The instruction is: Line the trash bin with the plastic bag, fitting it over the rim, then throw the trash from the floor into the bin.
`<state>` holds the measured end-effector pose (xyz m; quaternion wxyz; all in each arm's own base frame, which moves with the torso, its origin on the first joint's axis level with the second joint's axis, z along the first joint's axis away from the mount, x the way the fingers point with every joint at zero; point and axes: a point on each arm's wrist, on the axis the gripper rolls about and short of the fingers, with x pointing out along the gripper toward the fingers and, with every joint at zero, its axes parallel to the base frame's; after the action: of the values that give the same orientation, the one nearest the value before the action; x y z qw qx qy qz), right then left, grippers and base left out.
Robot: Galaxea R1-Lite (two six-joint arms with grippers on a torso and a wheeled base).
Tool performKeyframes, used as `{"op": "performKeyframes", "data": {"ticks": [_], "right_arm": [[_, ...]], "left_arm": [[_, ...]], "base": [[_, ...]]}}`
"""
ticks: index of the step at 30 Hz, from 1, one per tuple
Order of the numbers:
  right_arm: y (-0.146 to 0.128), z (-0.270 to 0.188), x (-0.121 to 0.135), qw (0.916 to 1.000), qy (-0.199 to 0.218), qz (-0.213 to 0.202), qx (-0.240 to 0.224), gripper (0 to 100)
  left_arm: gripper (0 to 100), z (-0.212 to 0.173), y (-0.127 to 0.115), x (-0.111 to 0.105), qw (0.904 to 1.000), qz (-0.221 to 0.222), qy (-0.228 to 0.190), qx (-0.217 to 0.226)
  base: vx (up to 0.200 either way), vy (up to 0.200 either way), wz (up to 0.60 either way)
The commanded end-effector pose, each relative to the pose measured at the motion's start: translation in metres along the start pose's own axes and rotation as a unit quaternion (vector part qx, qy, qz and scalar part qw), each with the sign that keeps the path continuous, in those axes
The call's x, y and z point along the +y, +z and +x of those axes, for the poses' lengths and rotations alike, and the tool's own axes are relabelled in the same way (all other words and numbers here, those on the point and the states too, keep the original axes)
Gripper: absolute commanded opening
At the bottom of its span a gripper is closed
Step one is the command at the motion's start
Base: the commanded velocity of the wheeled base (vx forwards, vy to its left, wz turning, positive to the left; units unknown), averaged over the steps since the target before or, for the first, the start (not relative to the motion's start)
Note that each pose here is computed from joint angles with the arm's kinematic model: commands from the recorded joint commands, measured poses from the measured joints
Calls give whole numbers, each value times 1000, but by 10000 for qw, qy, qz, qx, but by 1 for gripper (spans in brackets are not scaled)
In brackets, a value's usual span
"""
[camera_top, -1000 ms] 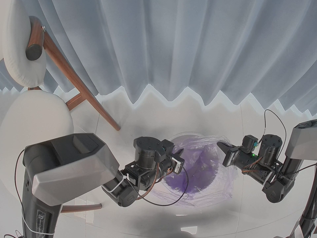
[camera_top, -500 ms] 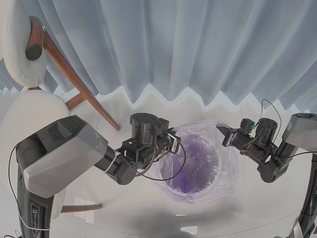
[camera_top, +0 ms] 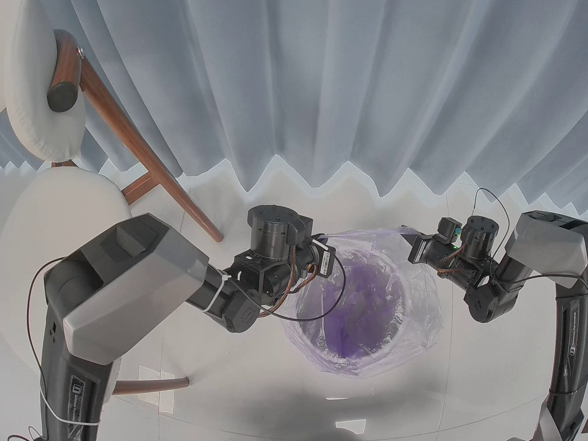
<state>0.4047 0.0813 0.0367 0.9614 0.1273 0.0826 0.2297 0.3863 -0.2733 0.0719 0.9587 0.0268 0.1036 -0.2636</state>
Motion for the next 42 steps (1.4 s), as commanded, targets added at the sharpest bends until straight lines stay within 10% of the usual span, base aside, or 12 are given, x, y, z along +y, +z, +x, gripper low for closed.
{"op": "performKeyframes", "data": {"ticks": [1, 5, 6, 17, 30, 31, 42], "right_arm": [[-15, 1, -11, 9997, -133, 68, 169, 0], [-17, 0, -11, 9995, -146, 101, 249, 0], [-20, 0, -12, 9994, -134, 128, 290, 100], [23, -59, 7, 9914, -147, 1293, -151, 100], [30, -116, 25, 9919, -174, 1235, -249, 100], [28, -120, 27, 9920, -174, 1227, -249, 100], [8, -150, 46, 9925, -265, 1155, 307, 100]], "left_arm": [[0, 3, -13, 5, 9998, -127, 82, 127], [0, 1, -12, 11, 9994, -238, 205, 137], [0, 1, -11, 17, 9992, -261, 272, 120], [0, -4, 2, 22, 9980, -526, 341, -36], [0, 5, -21, 27, 9955, -778, 507, 202], [100, 5, -22, 28, 9950, -791, 570, 219], [100, -54, 23, 43, 9944, -824, 658, -39]], "base": [[0, 0, 0], [0, 0, 0], [0, 0, 0], [0, 0, 0], [0, 0, 0], [0, 0, 0], [0, 0, 0]]}}
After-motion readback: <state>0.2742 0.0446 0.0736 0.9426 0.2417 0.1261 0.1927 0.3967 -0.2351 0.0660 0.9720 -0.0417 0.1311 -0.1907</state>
